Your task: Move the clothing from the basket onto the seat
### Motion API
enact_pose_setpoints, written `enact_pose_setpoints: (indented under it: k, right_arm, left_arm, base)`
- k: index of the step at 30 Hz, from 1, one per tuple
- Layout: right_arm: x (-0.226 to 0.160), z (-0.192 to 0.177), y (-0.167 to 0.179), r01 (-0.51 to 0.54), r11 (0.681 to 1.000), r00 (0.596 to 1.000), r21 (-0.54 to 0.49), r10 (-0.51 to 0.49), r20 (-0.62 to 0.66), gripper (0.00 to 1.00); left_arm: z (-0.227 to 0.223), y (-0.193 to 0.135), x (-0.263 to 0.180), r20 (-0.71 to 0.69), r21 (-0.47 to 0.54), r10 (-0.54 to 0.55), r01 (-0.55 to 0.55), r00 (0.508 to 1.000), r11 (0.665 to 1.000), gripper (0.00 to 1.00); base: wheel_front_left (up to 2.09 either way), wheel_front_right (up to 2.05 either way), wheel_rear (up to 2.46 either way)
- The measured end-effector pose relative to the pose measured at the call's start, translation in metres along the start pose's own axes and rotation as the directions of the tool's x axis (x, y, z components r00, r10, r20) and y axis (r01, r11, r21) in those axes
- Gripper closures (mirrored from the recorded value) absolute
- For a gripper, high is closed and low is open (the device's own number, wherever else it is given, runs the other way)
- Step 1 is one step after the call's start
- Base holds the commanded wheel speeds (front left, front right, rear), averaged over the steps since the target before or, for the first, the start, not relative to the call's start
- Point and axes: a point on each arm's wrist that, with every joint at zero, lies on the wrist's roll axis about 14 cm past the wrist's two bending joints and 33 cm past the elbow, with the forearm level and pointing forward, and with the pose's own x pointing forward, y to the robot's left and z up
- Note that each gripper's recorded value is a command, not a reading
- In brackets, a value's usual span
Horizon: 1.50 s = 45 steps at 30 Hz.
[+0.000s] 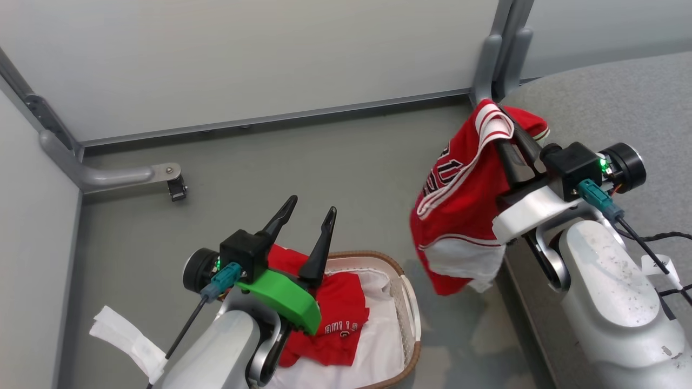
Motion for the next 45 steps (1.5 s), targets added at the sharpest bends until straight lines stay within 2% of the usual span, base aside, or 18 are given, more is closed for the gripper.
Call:
enact_pose_setpoints:
  k: [8,16,26,33,38,45]
  right_arm:
    - [-0.01,-0.003,-0.021,0.041,0.998,0.999,-0.04,-0.042,-0.016,1.0]
    - [-0.028,0.006,-0.062,0.106,0.985,0.994,-0.136,-0.11,-0.022,1.0]
    - [-0.077,0.004,-0.121,0.234,0.944,0.963,-0.234,-0.258,-0.078,1.0]
    - [-0.101,-0.011,-0.145,0.283,0.92,0.934,-0.269,-0.328,-0.139,1.0]
    - [-0.098,-0.027,-0.153,0.279,0.919,0.924,-0.277,-0.336,-0.183,1.0]
    - [-0.053,0.001,-0.189,0.253,0.889,0.943,-0.382,-0.315,-0.107,1.0]
  left_arm:
    - [-0.012,-0.021,0.01,-0.013,-0.006,-0.064,0.064,0.998,0.998,0.0]
    - [-0.023,-0.058,0.03,-0.022,-0.026,-0.182,0.182,0.983,0.983,0.0]
    - [-0.046,-0.111,0.049,-0.058,-0.052,-0.361,0.358,0.931,0.932,0.0]
    - [-0.063,-0.134,0.058,-0.076,-0.081,-0.434,0.428,0.898,0.9,0.0]
    - [-0.072,-0.136,0.063,-0.081,-0.105,-0.454,0.445,0.887,0.889,0.0]
    - [-0.08,-0.12,0.067,-0.092,-0.101,-0.43,0.421,0.898,0.901,0.0]
  base:
    - [0.0,0.0,0.0]
    - [0.0,0.0,0.0]
    - [0.0,0.0,0.0]
    - [0.0,0.0,0.0]
    - [0.0,0.0,0.0]
    - [0.0,0.0,0.0]
